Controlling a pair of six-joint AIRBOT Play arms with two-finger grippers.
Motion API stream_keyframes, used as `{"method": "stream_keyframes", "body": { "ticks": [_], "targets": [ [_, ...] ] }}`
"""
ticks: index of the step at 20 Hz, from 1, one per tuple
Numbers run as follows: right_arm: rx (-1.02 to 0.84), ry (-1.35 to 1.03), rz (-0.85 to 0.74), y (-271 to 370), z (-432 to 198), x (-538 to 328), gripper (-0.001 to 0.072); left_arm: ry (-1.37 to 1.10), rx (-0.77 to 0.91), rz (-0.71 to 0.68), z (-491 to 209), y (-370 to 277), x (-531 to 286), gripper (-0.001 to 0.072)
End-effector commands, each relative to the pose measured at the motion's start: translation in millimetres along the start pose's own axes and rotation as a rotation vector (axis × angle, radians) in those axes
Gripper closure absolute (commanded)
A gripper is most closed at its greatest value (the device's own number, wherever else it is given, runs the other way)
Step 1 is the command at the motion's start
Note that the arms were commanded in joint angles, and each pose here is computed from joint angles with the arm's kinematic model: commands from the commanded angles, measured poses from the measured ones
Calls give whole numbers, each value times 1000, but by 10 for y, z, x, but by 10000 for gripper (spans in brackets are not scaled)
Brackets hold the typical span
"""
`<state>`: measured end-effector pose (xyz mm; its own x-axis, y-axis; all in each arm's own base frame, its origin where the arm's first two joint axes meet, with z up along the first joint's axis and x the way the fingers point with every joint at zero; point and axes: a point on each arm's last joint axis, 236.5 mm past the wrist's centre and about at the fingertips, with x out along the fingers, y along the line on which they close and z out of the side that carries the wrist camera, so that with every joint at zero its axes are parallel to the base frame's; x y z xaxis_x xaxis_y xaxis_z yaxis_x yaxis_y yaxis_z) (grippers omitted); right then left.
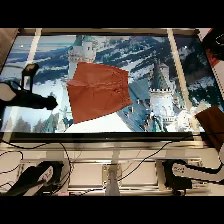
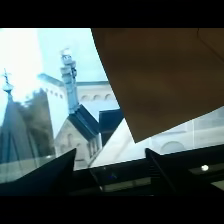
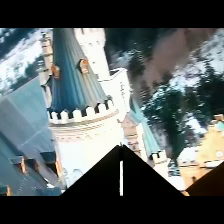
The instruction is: Fold the clothes and pants, and hang the long-sleeved shirts on hangers.
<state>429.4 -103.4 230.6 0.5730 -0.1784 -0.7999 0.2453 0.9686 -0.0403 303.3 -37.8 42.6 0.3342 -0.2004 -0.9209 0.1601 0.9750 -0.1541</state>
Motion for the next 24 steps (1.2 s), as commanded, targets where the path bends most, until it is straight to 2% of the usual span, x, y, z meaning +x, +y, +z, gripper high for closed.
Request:
{"method": "stream_keyframes", "body": {
  "ticks": [1, 2, 4, 7, 10, 12, 13, 14, 16, 20, 21, 22, 23, 24],
  "targets": [
    [4, 33, 98, 244, -44, 157, 688, 62, -142, -121, -406, -162, 486, 137],
    [0, 52, 104, 262, -86, 227, 662, 102, -160, -134, -498, -175, 587, 138],
    [1, 84, 104, 269, -157, 362, 552, 174, -192, -155, -636, -189, 774, 138],
    [0, 130, 106, 282, -279, 496, 585, 199, -245, -206, -611, -256, 987, 138],
    [-39, 171, 144, 371, -376, 609, 567, 236, -279, -259, -639, -341, 1145, 139],
    [-107, 183, 258, 621, -441, 649, 399, 266, -295, -258, -690, -323, 1246, 139],
    [-128, 177, 320, 759, -457, 664, 389, 266, -307, -266, -682, -333, 1280, 139],
    [-154, 170, 371, 870, -471, 679, 390, 266, -303, -284, -674, -365, 1299, 141],
    [-192, 177, 437, 1005, -536, 704, 390, 276, -298, -295, -718, -384, 1324, 210],
    [-197, 301, 532, 1185, -1049, 1014, 400, 290, -309, -296, -835, -394, 1379, 214],
    [-178, 349, 568, 1256, -1243, 1091, 454, 282, -315, -311, -825, -426, 1385, 214],
    [-163, 385, 609, 1349, -1417, 1156, 603, 265, -323, -326, -787, -458, 1391, 214],
    [-130, 407, 637, 1435, -1552, 1234, 681, 245, -337, -337, -735, -478, 1397, 214],
    [-99, 411, 653, 1519, -1642, 1318, 678, 226, -350, -341, -686, -482, 1404, 213]
  ]
}}
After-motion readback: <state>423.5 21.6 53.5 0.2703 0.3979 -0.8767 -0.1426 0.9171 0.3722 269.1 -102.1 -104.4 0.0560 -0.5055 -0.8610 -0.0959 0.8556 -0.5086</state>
